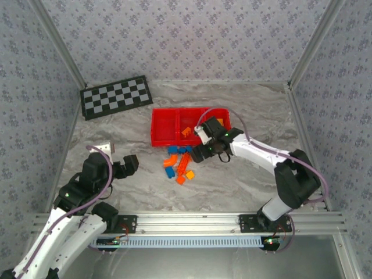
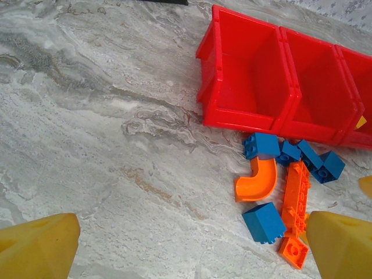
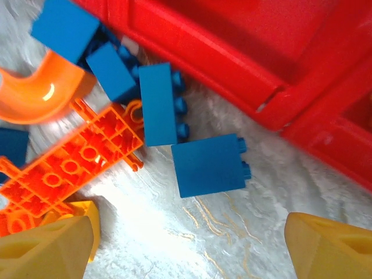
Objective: Sort the legos into containers by color
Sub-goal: Pick up the lego from the center of the table.
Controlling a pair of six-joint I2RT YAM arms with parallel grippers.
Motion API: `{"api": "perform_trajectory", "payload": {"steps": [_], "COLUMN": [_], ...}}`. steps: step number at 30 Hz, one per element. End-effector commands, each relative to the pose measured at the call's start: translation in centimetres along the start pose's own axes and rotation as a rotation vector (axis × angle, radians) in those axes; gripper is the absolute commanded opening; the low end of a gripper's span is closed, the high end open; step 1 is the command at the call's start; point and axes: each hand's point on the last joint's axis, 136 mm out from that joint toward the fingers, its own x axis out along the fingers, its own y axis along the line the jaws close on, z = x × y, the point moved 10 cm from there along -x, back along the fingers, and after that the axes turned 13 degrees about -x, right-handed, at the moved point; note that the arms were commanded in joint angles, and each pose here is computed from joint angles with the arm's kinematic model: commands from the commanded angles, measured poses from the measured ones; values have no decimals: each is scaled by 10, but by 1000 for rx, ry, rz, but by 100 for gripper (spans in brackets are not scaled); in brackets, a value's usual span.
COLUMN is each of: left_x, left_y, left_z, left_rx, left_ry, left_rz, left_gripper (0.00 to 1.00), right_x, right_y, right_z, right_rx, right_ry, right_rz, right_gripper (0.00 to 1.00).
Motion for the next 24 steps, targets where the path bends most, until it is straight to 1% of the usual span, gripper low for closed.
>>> {"api": "perform_trajectory", "payload": {"steps": [1, 5, 12, 14, 24], "left_x": [2, 3, 3, 4, 4], "left_y": [0, 0, -1, 0, -2], "left_z": [-2, -2, -2, -2, -2], "left_rx": [6, 8, 8, 9, 15], "left_ry": [8, 12, 14, 15, 28], "left_rz": [4, 8, 8, 11, 1], "left_gripper": [100, 100, 100, 100, 100], "right_x": [12, 26, 38, 36, 45], "right_y": [2, 3, 1, -1, -1], "right_z": [4, 6, 8, 17, 21], "right_rx": [-79, -108, -125, -129, -141], "right_ry": [63, 123, 176, 163, 190], "right_rz": [-7, -36, -83, -96, -101], "right_gripper": [85, 83, 78, 76, 65]}}
